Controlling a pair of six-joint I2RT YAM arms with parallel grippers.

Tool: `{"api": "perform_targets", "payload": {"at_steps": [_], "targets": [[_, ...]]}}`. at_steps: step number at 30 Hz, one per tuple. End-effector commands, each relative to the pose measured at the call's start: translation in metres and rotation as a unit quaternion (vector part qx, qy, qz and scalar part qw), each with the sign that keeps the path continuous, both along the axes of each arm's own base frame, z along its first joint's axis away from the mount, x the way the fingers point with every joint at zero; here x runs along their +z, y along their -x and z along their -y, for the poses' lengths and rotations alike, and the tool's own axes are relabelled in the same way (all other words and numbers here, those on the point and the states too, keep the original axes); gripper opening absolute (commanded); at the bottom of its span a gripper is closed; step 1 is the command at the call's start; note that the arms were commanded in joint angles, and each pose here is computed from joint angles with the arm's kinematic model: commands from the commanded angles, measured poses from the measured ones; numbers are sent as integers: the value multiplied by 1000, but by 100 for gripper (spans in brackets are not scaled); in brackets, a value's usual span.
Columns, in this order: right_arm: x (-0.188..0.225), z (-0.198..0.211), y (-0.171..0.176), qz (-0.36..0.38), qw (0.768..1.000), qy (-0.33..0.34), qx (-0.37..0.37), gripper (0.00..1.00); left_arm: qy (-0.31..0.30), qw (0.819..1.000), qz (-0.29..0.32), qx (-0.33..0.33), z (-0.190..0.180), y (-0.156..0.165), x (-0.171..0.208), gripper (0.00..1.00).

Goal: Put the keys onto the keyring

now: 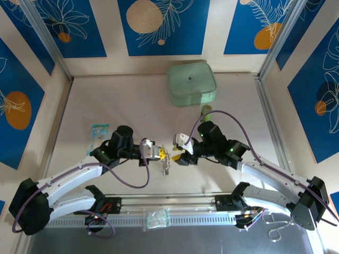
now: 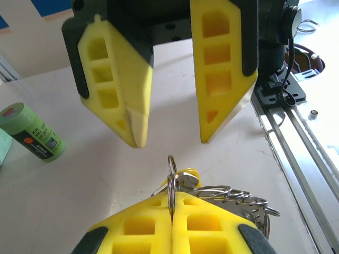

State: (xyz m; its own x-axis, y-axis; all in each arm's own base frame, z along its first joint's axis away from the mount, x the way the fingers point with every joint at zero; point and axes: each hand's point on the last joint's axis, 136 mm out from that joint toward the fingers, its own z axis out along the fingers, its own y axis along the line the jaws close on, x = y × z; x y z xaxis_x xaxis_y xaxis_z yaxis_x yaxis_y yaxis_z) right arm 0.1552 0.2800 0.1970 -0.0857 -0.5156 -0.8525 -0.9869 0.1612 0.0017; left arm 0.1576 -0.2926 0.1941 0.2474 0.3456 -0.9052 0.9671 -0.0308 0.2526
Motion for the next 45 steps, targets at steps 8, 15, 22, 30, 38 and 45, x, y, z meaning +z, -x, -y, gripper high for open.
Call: {"api": "perform_targets", "payload": {"at_steps": [8, 15, 22, 30, 38, 45], "targets": [[6, -14, 1, -14, 999, -34, 12, 27, 25, 999, 9, -26, 3, 9, 10, 0], [9, -12, 3, -6, 999, -32, 16, 3, 24, 999, 10, -21, 3, 8, 11, 0], [2, -9, 3, -2, 1000, -23, 16, 0, 26, 999, 11, -19, 3, 7, 13, 0], [-22, -8, 2, -19, 1000, 9, 11, 0, 33, 999, 11, -21, 4, 8, 16, 0], [-23, -6, 5, -21, 1000, 13, 16, 0, 35, 999, 12, -21, 4, 8, 16, 0], [-3, -6, 8, 4, 1000, -22, 20, 30, 35, 999, 10, -22, 4, 8, 16, 0]]}}
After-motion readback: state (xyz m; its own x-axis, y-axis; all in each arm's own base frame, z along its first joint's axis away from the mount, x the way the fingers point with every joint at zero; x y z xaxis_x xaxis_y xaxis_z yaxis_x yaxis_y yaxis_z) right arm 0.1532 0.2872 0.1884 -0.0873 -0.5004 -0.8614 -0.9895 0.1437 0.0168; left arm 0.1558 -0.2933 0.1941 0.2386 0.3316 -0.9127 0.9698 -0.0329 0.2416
